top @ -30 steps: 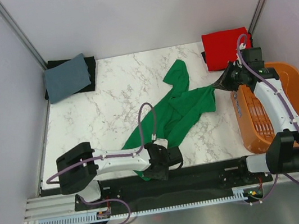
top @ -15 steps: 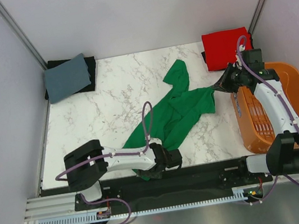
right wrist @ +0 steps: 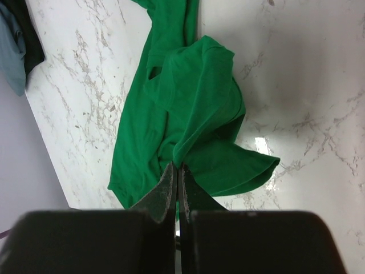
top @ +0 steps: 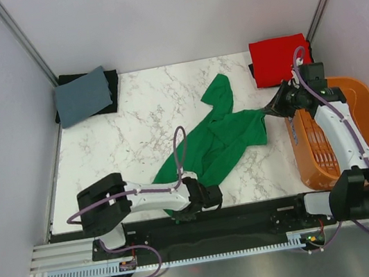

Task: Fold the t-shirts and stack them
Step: Flatten the tshirt out

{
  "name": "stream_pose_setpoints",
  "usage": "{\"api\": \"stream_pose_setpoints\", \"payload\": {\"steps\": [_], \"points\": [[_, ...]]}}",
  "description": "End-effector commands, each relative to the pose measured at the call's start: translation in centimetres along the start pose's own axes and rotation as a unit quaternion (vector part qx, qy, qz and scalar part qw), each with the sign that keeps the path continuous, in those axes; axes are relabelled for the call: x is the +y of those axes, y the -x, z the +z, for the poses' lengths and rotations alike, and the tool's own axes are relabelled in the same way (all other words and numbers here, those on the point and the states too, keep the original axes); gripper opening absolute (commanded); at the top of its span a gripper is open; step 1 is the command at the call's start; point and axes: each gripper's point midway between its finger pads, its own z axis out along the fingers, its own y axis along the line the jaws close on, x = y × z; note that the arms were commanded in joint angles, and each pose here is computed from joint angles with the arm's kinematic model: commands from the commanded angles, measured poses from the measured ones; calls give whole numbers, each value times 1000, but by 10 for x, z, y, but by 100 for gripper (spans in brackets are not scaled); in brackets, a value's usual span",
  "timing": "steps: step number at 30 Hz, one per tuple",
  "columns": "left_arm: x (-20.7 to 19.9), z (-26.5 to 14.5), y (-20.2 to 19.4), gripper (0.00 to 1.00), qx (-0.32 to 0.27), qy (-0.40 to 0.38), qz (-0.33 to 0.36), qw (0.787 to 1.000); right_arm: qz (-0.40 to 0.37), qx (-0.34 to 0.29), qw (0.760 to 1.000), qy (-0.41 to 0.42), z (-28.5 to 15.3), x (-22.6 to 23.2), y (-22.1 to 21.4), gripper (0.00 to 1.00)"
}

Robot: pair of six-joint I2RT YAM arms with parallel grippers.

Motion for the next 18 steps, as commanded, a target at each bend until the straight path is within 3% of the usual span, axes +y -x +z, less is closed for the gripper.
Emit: {"api": "stream_pose_setpoints", "payload": {"steps": [1,3,7,10,13,14,18], "points": [[21,-33,30,2,-57,7,-18,998,-21,-23,999,27,-24,23,10,0],[35,-66,48,2,-84,6,-23,996,-24,-33,998,42,-39,38,17,0],[49,-149,93,2,-160,-84,-56,982,-28,-71,993,94,-81,79,32,0],[70,-232,135,2,-232,-160,-91,955,-32,-126,983,133,-124,115,51,0],[99,-280,159,2,-292,-171,-97,936,-49,-182,966,179,-178,155,67,0],[115,-311,170,2,-320,-198,-114,919,-65,-213,955,198,-207,172,72,0],[166,-371,191,2,-412,-240,-141,868,-101,-319,916,222,-286,198,75,0]]}}
